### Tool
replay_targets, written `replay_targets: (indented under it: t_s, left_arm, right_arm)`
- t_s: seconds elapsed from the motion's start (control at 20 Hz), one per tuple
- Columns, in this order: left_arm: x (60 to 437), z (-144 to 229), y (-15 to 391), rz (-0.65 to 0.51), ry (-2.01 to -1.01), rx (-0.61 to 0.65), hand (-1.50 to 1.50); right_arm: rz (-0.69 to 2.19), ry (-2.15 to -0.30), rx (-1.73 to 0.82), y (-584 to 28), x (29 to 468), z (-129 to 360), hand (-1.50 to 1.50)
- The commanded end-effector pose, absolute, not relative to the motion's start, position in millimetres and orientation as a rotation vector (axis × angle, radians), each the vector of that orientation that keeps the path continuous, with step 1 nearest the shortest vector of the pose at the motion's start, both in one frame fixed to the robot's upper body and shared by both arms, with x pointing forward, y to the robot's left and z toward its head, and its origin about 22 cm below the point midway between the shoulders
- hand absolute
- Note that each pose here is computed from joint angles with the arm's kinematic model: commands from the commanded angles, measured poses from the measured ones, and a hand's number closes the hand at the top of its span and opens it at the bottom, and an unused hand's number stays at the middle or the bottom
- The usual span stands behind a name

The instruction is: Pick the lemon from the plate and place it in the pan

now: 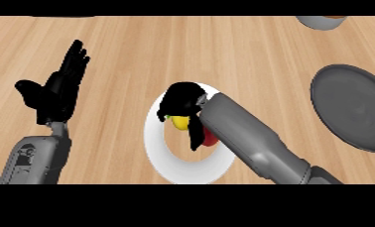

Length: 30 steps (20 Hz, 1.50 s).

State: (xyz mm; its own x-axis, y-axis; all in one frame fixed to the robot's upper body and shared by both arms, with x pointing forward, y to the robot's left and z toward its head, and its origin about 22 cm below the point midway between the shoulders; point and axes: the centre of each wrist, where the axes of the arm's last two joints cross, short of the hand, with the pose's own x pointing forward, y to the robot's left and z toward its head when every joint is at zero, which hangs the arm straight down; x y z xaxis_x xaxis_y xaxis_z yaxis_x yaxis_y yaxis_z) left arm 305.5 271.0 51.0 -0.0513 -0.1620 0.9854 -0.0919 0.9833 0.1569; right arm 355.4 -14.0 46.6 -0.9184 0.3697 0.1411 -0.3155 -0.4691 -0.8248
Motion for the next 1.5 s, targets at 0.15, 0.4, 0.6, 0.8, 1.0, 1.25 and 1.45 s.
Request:
replay_targets:
  t_s: [0.15,0.4,0.6,0.8,1.0,1.25,1.45]
  left_arm:
    - [297,49,285,-0.059,-1.631,0.196,0.0]
    - [297,39,276,-0.073,-1.628,0.171,0.0]
    - [289,41,284,0.009,-1.591,0.259,0.0]
    - [276,34,311,0.064,-1.544,0.324,0.0]
    - [266,29,323,0.064,-1.519,0.345,0.0]
    - [262,28,322,0.065,-1.528,0.361,0.0]
    - [259,32,327,0.077,-1.537,0.35,0.0]
  right_arm:
    - [2.46,-1.401,-0.024,-17,351,32,1.5]
    - [2.439,-1.427,-0.061,-6,347,37,1.5]
    - [2.12,-1.317,-0.168,-55,326,1,1.5]
    - [1.826,-1.131,-0.298,-129,308,-46,1.5]
    - [1.598,-1.455,-0.515,-142,308,0,1.5]
    - [1.371,-1.663,-0.587,-159,281,38,1.5]
    - [1.206,-1.729,-0.706,-198,255,72,1.5]
